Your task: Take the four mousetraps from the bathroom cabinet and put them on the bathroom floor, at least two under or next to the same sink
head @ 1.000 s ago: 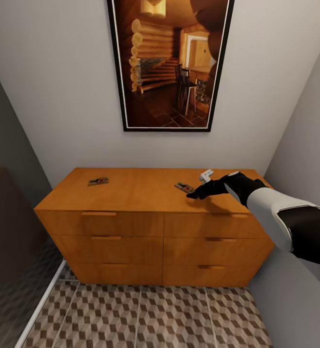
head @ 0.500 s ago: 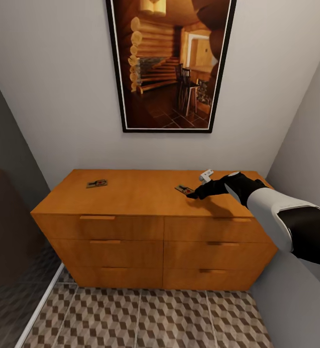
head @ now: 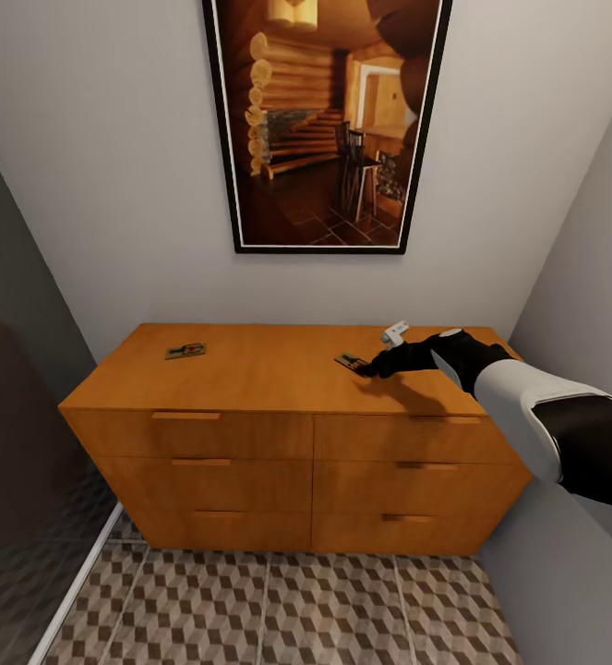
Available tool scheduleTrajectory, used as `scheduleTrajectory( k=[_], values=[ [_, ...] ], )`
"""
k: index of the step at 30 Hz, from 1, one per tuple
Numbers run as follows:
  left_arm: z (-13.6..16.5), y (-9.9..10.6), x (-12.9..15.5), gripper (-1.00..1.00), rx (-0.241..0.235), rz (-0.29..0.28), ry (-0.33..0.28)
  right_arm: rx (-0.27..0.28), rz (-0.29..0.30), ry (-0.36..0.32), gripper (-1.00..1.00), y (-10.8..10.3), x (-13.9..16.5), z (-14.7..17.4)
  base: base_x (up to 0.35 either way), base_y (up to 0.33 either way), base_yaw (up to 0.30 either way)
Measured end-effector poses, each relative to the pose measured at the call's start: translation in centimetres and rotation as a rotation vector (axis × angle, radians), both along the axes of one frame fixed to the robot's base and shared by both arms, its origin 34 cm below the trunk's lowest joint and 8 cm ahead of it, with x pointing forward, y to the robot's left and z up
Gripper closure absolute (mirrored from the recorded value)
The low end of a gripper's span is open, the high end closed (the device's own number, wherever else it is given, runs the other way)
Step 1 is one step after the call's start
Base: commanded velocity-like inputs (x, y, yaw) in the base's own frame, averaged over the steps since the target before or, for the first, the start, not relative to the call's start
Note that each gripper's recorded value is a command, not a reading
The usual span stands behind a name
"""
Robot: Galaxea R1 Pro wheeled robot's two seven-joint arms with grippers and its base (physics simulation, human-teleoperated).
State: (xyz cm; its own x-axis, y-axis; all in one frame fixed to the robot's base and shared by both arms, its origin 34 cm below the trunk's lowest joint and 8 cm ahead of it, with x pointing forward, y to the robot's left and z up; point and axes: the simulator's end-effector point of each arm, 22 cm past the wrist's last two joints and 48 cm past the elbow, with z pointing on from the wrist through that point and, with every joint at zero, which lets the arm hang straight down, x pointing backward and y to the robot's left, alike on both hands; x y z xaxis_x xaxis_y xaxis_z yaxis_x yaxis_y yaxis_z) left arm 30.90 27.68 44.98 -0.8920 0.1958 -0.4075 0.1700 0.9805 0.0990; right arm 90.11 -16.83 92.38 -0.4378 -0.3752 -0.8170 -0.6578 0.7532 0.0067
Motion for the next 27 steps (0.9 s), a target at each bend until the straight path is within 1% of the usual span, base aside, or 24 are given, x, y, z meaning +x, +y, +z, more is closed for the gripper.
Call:
scheduleTrajectory(
  k=[4,10,27],
  values=[
    [0.00,0.01,0.00,1.00,0.000,0.000,0.000,0.024,0.034,0.012,-1.00,0.57,-0.59,0.10,0.000,0.000,0.000],
    [0.00,0.01,0.00,1.00,0.000,0.000,0.000,0.033,0.046,0.017,-1.00,0.73,-0.81,0.15,0.000,0.000,0.000],
    [0.00,0.02,0.00,1.00,0.001,0.000,0.000,0.034,0.040,0.013,-1.00,-0.14,-0.82,0.00,0.000,0.000,0.000]
  ],
)
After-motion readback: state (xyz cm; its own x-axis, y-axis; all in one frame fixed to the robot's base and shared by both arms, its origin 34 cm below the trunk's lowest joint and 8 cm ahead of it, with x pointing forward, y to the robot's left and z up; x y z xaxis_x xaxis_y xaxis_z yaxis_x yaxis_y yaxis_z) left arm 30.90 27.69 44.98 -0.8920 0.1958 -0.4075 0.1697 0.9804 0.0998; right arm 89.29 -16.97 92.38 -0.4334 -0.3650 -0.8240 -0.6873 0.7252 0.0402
